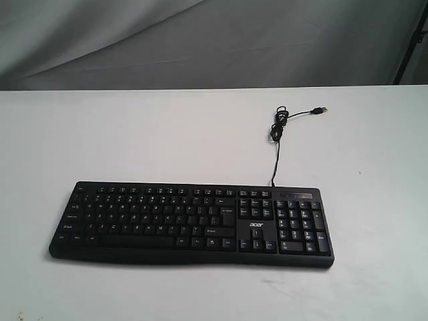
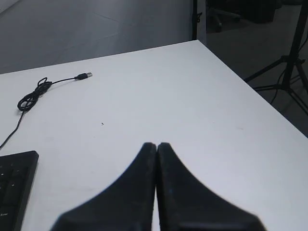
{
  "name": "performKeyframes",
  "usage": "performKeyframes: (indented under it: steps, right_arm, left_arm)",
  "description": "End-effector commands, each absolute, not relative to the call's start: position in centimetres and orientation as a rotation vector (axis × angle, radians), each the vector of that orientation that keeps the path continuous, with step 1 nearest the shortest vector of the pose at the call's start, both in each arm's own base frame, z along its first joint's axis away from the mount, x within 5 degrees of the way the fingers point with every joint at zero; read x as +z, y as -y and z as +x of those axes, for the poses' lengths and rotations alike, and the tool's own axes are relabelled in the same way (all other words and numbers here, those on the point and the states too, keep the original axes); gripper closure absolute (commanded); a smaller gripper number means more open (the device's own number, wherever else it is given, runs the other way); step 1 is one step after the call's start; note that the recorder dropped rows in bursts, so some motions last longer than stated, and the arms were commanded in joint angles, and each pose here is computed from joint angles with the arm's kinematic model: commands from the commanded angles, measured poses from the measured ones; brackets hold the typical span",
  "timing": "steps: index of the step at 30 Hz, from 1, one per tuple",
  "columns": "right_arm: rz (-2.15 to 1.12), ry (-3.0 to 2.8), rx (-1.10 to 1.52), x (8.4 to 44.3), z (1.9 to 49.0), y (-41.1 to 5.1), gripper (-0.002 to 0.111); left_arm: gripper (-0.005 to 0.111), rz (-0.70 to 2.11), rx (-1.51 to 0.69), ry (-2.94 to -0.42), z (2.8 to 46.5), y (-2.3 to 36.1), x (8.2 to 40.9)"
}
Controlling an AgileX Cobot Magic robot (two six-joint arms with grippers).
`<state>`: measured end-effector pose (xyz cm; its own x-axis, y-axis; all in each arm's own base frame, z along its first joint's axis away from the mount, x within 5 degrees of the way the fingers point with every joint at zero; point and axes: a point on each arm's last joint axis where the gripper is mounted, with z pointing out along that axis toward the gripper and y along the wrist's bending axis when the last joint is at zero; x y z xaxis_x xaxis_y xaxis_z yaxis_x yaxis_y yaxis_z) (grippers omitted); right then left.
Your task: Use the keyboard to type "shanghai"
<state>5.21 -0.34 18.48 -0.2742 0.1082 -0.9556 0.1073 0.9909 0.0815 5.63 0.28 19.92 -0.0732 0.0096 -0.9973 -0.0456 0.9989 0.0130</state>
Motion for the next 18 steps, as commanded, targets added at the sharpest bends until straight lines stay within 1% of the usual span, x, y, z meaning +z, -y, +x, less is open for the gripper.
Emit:
performKeyframes:
  steps: [1,10,13,15,18]
  right_arm:
    - [0.156,-1.849,-0.018,18.4,5.2,0.4,0.108]
    - [0.156,-1.849,-0.018,18.4,5.2,0.4,0.108]
    - [0.116,-1.81,-0.072,18.8,5.3,0.6,0.108]
    - [0.089,-1.678,-0.105,20.0,5.5,0.7,0.108]
    - [0.095,-1.443,-0.088,22.1,5.5,0.7,0.108]
  left_arm:
    - [0.107,-0.029,0.032,-1.637,5.6,-0.2,19.9]
    - [0.107,-0.029,0.032,-1.637,5.6,-0.2,19.9]
    - [0.107,-0.029,0.032,-1.637,5.6,-0.2,19.9]
    - [0.107,-0.029,0.032,-1.637,5.6,-0.2,19.9]
    - [0.107,-0.029,0.032,-1.637,5.6,-0.2,19.9]
